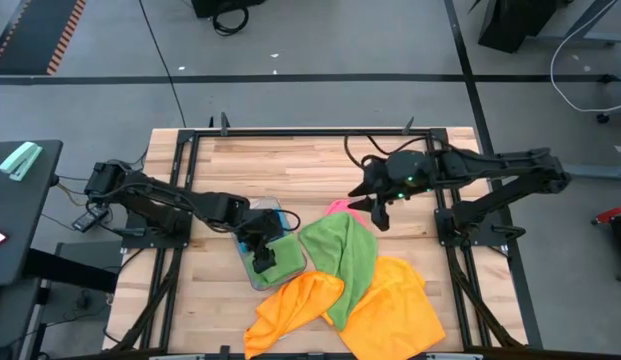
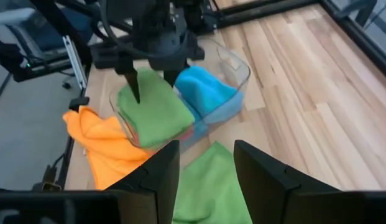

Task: Fold microfiber towels
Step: Put the top green towel into the transparent bin

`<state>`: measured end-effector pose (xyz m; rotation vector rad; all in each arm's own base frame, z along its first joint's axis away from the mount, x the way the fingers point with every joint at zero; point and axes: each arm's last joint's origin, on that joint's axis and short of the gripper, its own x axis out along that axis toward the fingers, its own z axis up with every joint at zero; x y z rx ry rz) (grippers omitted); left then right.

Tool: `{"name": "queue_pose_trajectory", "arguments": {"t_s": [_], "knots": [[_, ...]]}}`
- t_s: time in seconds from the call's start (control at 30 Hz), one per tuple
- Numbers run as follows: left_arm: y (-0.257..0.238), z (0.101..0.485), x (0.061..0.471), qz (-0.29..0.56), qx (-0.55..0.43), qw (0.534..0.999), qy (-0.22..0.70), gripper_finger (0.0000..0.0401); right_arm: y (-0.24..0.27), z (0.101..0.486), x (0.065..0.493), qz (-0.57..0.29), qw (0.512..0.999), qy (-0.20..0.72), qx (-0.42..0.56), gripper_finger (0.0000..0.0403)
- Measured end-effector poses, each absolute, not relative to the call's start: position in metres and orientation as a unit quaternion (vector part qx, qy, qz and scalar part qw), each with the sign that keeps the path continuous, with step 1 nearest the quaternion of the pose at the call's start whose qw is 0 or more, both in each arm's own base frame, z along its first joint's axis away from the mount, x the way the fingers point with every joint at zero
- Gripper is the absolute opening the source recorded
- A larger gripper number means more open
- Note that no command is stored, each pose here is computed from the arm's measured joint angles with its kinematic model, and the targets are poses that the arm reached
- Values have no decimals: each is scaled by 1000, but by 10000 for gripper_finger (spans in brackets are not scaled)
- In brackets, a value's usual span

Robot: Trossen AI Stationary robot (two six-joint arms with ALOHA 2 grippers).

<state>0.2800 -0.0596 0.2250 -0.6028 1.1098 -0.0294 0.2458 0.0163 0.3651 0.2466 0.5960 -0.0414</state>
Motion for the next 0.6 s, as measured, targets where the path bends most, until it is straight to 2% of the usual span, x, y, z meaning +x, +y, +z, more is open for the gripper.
{"name": "queue_pose_trajectory", "arguments": {"t_s": [0.2, 0.33, 0.6], "knots": [[-73, 204, 274, -9, -304, 791, 531, 272, 17, 368, 250, -16, 955, 271, 120, 161], [-80, 205, 277, -19, -334, 798, 502, 272, 17, 368, 250, -16, 955, 271, 121, 161], [-77, 205, 273, 4, -335, 788, 516, 272, 17, 370, 251, -13, 958, 262, 114, 161]]}}
